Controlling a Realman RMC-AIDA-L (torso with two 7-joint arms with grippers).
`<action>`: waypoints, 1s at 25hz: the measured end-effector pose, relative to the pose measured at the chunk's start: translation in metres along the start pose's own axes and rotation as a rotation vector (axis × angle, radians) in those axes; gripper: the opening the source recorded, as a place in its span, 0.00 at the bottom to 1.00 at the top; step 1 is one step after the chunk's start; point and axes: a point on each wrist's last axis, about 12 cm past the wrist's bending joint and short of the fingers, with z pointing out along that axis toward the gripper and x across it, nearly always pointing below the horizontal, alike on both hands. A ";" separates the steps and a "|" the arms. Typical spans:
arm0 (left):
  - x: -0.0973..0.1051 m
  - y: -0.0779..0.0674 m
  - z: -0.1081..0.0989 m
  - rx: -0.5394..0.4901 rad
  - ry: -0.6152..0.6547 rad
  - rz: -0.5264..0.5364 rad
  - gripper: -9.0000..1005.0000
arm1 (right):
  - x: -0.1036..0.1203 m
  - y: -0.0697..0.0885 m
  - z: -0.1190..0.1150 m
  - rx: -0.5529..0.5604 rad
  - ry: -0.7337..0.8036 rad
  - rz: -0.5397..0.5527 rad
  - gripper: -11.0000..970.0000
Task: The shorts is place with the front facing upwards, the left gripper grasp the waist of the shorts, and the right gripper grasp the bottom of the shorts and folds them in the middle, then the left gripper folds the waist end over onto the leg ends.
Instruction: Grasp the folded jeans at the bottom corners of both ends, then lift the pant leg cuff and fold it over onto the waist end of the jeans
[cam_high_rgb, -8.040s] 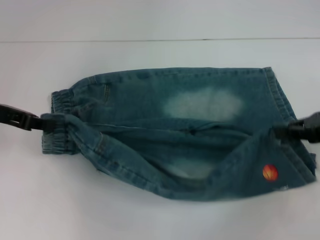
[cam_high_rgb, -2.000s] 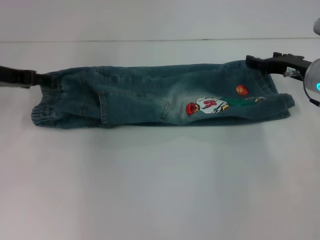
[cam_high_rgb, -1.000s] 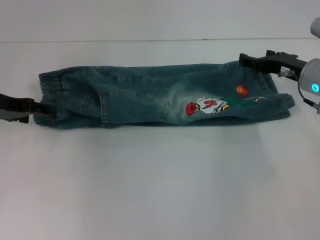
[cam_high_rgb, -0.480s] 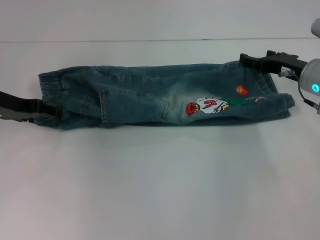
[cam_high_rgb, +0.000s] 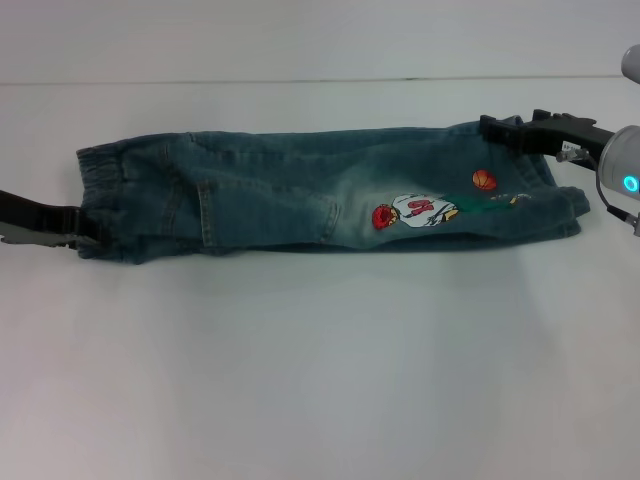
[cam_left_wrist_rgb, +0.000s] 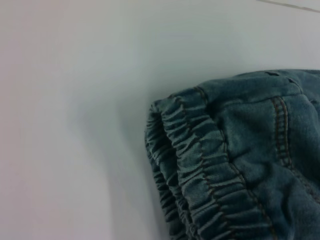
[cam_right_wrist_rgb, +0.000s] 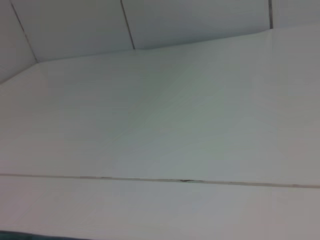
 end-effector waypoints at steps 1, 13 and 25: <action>0.000 0.000 0.000 0.000 0.000 0.004 0.35 | 0.000 0.000 0.000 -0.003 0.000 0.000 0.89; -0.002 -0.003 -0.002 0.010 -0.025 0.038 0.13 | 0.000 0.003 -0.002 -0.031 -0.027 0.009 0.88; -0.018 -0.017 -0.031 0.139 -0.119 0.092 0.06 | 0.015 0.012 -0.002 -0.062 -0.071 -0.006 0.75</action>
